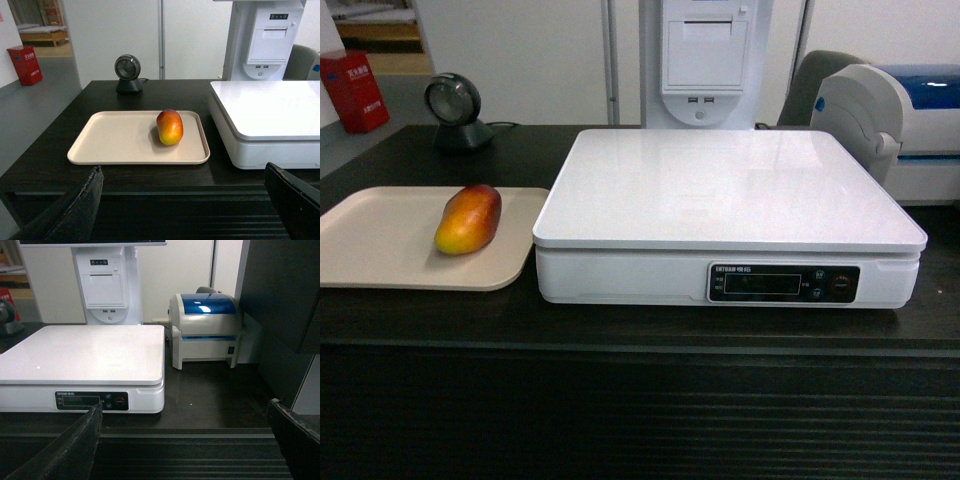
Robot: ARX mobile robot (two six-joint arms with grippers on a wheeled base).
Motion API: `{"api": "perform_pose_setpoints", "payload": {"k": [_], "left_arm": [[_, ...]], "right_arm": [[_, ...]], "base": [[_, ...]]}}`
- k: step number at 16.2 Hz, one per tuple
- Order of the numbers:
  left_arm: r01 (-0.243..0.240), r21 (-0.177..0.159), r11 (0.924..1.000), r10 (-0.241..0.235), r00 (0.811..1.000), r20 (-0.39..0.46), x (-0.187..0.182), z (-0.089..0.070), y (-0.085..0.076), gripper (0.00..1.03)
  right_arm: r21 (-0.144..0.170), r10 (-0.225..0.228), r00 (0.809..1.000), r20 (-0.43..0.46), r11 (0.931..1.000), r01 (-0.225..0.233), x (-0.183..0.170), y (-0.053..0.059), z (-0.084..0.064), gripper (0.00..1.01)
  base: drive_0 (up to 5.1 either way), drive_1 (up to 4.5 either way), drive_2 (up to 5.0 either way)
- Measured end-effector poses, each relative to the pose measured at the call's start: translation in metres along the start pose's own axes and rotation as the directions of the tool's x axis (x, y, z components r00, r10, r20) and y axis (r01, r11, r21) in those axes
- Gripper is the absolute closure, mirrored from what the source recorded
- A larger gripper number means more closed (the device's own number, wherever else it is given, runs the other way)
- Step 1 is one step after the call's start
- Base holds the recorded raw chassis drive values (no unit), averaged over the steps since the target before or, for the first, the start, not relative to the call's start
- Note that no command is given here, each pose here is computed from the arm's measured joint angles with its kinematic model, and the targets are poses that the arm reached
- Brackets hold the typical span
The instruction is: Place dark red mango on scale at checkout
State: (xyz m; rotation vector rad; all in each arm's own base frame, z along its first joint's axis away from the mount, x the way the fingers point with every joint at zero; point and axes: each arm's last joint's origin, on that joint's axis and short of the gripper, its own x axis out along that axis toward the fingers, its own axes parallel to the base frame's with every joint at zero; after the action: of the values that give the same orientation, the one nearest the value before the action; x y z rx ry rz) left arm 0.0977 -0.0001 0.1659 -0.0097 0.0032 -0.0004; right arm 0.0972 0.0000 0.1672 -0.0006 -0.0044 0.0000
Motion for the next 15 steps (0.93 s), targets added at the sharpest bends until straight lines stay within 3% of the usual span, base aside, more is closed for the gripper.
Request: {"api": "perform_pose_setpoints", "payload": {"k": [15], "left_arm": [[0.0,0.0,1.0,0.0,1.0,0.0,0.0,0.0,0.0,0.05]], "right_arm": [[0.0,0.0,1.0,0.0,1.0,0.0,0.0,0.0,0.0,0.03]], "base": [[0.0,0.0,0.0]]}}
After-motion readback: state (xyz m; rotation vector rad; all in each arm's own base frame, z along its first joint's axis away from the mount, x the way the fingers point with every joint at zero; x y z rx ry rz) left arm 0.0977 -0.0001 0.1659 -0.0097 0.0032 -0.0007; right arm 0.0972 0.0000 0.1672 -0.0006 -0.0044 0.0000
